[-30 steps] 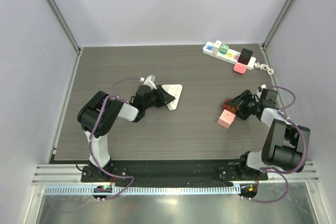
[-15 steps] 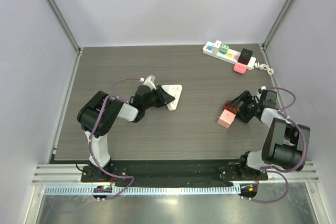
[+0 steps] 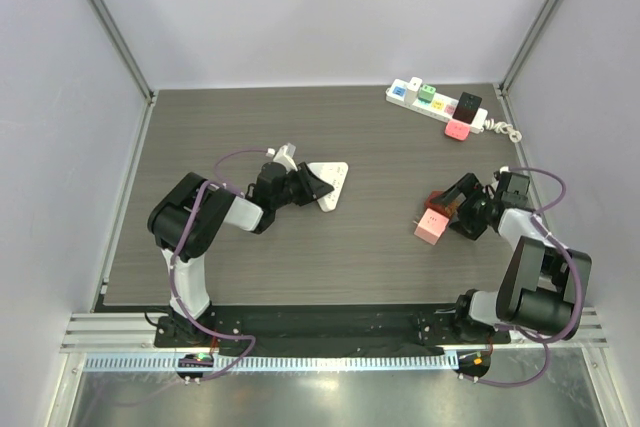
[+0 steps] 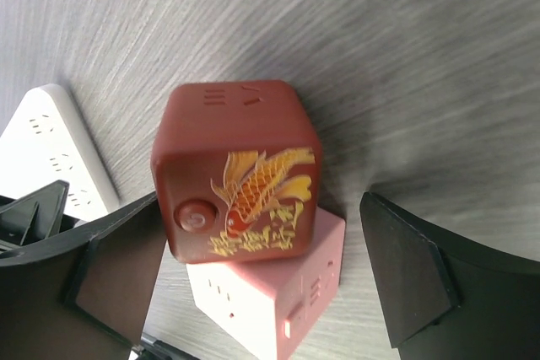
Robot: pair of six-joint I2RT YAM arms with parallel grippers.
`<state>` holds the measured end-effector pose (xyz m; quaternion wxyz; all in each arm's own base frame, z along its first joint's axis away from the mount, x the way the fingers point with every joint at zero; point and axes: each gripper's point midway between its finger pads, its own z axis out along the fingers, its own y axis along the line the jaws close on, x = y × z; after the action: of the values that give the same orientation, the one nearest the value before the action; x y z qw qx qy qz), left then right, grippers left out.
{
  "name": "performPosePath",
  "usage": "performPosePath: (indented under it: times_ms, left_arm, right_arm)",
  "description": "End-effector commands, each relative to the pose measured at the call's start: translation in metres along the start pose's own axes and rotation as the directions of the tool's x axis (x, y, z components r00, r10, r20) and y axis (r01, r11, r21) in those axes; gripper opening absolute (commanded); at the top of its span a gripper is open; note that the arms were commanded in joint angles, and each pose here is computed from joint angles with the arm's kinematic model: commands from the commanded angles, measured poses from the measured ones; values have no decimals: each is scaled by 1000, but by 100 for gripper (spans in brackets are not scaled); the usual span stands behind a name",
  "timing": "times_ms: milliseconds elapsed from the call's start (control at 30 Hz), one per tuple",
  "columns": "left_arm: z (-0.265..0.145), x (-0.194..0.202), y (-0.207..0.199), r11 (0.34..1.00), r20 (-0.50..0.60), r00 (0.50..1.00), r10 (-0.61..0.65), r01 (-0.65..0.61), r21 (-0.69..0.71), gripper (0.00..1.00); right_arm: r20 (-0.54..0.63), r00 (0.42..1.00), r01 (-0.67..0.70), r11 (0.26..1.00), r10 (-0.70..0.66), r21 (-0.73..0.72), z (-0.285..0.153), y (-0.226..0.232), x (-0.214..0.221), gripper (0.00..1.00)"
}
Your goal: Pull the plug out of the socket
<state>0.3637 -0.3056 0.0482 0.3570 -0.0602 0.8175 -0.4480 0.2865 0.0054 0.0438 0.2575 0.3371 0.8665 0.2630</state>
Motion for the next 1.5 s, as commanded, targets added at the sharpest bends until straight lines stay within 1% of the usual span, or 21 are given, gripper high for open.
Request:
performPosePath:
  times_ms: [0, 200, 467, 633, 733, 933, 967, 1067, 1200, 1300, 1467]
  left_arm:
    - [0, 5, 2, 1000, -17, 1000, 4, -3, 12, 0]
    - [0, 6, 0, 1000, -21, 1000, 1, -1, 19, 0]
    - [-1, 8, -1, 1000, -29, 1000, -2, 3, 30, 0]
    - [-1, 9, -1, 999, -33, 999, -2, 3, 33, 0]
    - [-1, 9, -2, 999, -34, 999, -4, 6, 36, 0]
    - [0, 10, -3, 999, -44, 999, -8, 9, 42, 0]
    - [-1, 10, -3, 999, -44, 999, -6, 8, 44, 0]
    - [-1, 11, -4, 999, -49, 999, -7, 9, 48, 0]
    - [-1, 12, -3, 999, -49, 999, -9, 12, 50, 0]
    - [-1, 13, -4, 998, -55, 998, -12, 15, 57, 0]
    - [-1, 13, -4, 998, -56, 998, -14, 17, 59, 0]
  right_arm:
    - [48, 998, 36, 999, -36, 16, -13, 6, -11, 98]
    - [96, 993, 59, 996, -65, 61, -24, 7, -21, 98]
    - [69, 997, 28, 992, -37, 120, -19, -10, -13, 98]
    - [102, 994, 16, 988, -32, 151, -27, -14, -14, 98]
    - [122, 992, -9, 980, -16, 197, -33, -19, -16, 98]
    - [139, 990, -17, 988, -4, 153, -42, -6, -17, 98]
    - [157, 988, -10, 989, -13, 146, -46, -2, -20, 98]
    - [184, 983, -3, 986, -28, 166, -51, -1, -29, 98]
    - [140, 990, 12, 991, -31, 136, -45, 5, -28, 98]
    - [126, 991, 21, 986, -42, 163, -41, 0, -31, 98]
    - [137, 989, 28, 980, -56, 197, -37, -7, -38, 98]
